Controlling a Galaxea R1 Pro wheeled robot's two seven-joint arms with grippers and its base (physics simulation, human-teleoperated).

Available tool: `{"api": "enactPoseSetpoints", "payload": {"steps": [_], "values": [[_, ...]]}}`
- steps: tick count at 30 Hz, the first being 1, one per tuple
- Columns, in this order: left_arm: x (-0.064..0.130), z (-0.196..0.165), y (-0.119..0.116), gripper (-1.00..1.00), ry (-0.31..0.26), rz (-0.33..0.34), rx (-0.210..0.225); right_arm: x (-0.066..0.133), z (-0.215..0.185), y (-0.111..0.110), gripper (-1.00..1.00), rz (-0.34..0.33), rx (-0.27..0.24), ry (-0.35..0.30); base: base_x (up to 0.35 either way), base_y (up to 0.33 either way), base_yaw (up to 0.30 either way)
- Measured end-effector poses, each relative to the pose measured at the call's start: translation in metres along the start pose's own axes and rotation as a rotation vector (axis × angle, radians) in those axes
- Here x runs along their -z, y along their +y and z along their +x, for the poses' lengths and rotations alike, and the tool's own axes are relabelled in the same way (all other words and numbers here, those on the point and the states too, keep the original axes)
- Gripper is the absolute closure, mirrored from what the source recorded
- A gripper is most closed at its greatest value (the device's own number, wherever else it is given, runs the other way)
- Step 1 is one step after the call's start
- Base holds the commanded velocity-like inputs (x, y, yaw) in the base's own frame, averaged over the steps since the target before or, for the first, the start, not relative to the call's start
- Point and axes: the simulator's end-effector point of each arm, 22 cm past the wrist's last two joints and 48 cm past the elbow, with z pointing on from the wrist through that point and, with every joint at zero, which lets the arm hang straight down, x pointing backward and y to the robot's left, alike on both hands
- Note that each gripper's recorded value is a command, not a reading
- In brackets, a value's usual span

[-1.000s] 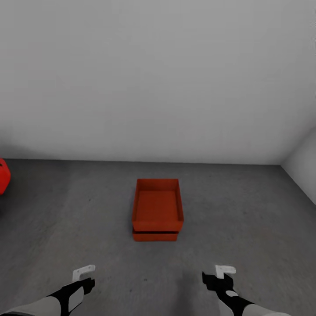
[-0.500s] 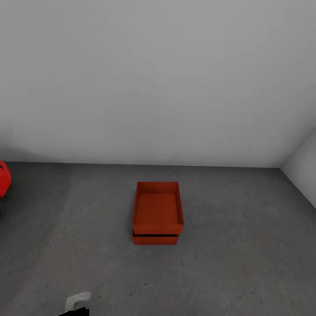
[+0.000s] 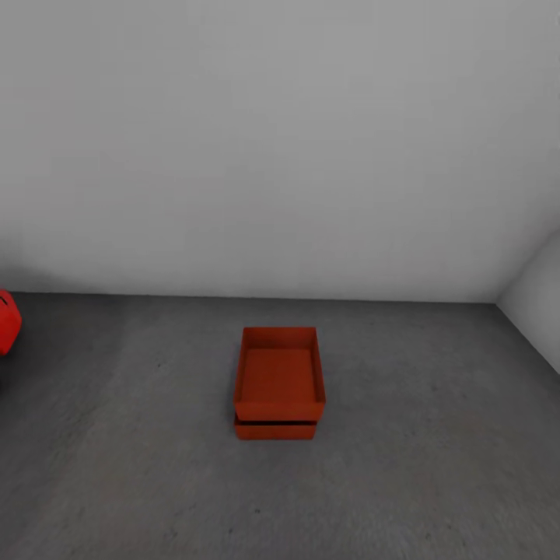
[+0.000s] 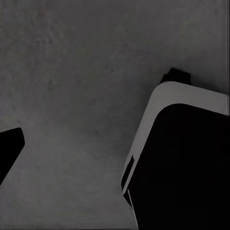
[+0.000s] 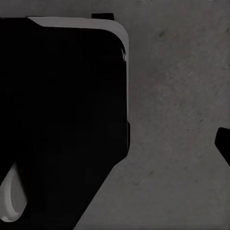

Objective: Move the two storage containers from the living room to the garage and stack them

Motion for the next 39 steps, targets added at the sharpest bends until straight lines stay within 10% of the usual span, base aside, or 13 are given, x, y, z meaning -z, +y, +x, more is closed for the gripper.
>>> {"api": "enactPoseSetpoints", "payload": {"steps": [39], "values": [[0.007,0.017,-0.001,-1.0,-0.023,0.04,-0.008,0.005,-0.024,0.001,-1.0,-0.004,-0.007,-0.065,0.0,0.0,0.0]]}}
